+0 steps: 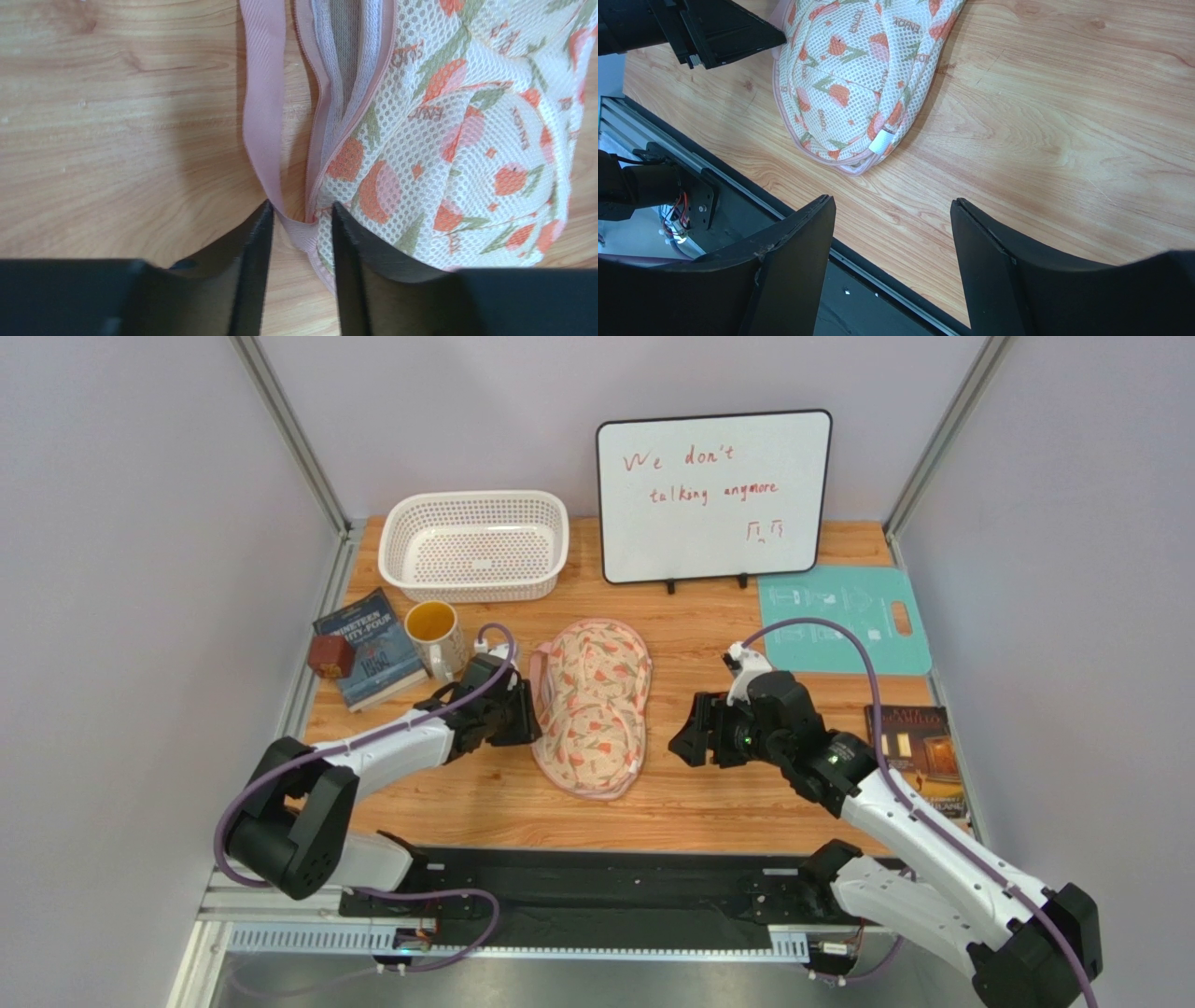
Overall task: Unzip the laundry bag and remove the bra
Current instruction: Open the laundry bag at the center of the board.
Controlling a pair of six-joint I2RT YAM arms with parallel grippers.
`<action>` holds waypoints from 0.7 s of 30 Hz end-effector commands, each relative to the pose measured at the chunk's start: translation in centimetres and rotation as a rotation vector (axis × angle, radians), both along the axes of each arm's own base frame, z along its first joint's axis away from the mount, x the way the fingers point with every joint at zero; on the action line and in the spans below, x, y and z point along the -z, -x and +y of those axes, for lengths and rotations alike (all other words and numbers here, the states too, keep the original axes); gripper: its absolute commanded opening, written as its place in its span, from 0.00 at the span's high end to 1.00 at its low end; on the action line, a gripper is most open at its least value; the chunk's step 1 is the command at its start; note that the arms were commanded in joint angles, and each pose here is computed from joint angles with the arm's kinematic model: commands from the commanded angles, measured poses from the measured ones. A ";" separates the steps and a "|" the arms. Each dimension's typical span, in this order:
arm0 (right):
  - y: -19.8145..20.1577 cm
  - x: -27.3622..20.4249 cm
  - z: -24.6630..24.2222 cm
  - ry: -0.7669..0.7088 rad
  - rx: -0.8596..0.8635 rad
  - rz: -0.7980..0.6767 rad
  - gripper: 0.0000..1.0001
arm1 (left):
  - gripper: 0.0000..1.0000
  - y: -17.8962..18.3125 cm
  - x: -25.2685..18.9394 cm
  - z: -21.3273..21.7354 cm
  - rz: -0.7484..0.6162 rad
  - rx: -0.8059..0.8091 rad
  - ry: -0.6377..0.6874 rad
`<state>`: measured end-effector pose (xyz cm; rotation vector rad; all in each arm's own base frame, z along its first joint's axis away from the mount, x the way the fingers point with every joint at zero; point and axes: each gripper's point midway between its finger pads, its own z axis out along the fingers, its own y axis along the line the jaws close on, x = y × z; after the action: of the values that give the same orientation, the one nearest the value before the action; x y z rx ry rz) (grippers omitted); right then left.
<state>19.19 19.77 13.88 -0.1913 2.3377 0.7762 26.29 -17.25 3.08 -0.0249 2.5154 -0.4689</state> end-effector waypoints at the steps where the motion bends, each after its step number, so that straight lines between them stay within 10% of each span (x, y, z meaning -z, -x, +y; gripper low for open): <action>1: -0.1 -0.7 0.1 -0.030 0.010 -0.019 0.32 | 0.64 -0.9 -0.1 -0.9 -0.013 0.005 0.038; 8: 0.1 -0.5 0.0 -0.031 0.010 -0.014 0.32 | 1.00 -1.0 -0.7 -0.3 -0.018 0.007 0.002; 21: -0.6 0.9 0.5 -0.047 0.044 0.008 0.32 | 1.00 -1.6 -11.2 -1.5 -0.259 0.138 0.003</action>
<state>19.02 19.76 13.03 -0.1619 2.3520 0.7848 27.96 -18.02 10.76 0.0838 2.3506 -0.4993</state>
